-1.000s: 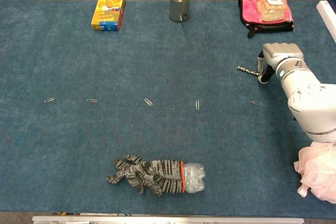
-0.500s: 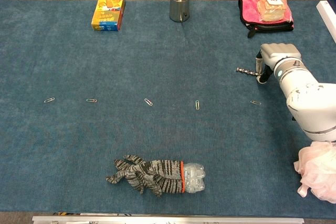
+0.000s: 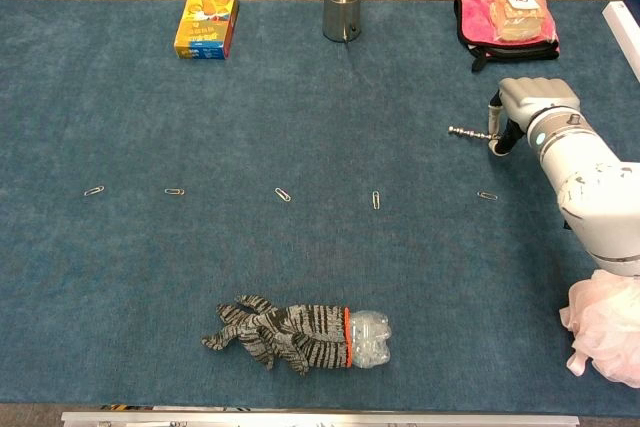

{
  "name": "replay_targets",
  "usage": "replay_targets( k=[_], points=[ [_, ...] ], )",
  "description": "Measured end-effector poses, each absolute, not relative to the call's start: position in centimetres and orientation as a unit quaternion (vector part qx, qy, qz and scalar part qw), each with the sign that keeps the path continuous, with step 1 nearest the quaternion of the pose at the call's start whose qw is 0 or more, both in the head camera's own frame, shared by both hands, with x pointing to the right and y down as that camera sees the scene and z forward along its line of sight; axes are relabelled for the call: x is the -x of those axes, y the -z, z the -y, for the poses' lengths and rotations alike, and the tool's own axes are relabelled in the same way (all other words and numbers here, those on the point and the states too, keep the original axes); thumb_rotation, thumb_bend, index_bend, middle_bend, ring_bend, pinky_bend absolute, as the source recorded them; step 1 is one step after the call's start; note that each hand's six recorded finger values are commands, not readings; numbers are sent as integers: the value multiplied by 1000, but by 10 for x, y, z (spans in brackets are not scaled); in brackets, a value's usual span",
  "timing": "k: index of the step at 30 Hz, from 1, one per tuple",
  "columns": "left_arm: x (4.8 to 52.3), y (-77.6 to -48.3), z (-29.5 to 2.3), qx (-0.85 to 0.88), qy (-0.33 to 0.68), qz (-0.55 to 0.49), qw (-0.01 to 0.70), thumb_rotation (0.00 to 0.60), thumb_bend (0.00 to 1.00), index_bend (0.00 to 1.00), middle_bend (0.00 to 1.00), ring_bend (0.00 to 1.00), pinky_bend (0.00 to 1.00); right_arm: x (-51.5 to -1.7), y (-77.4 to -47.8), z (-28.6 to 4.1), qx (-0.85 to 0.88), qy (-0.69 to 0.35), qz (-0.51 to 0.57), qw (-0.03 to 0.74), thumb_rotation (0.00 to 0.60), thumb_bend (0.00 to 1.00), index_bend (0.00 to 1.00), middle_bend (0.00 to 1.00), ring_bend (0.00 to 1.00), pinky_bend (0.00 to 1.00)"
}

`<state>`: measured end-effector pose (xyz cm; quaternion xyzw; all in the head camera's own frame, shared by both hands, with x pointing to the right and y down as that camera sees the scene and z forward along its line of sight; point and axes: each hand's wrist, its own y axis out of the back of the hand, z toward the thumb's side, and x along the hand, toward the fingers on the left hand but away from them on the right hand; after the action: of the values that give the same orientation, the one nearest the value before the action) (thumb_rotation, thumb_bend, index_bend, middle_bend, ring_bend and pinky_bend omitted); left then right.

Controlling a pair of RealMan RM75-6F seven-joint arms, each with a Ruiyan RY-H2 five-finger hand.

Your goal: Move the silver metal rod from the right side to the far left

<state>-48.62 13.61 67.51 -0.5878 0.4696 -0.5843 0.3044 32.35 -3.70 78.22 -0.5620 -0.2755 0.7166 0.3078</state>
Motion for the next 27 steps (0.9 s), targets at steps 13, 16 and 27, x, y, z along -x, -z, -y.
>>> replay_targets(
  k=[13, 16, 27],
  points=[
    [476, -674, -133, 588, 585, -462, 314, 600, 381, 259, 210, 314, 441, -339, -758, 31, 566, -706, 290, 311, 600, 334, 601, 1000, 1000, 1000],
    [472, -674, -131, 588, 585, -460, 317, 600, 381, 259, 210, 314, 441, -345, -752, 28, 568, -703, 294, 311, 600, 334, 604, 1000, 1000, 1000],
    [457, -675, -129, 587, 586, -455, 324, 600, 381, 259, 211, 314, 441, -357, -736, 12, 586, -690, 295, 307, 600, 333, 612, 1000, 1000, 1000]
  ],
)
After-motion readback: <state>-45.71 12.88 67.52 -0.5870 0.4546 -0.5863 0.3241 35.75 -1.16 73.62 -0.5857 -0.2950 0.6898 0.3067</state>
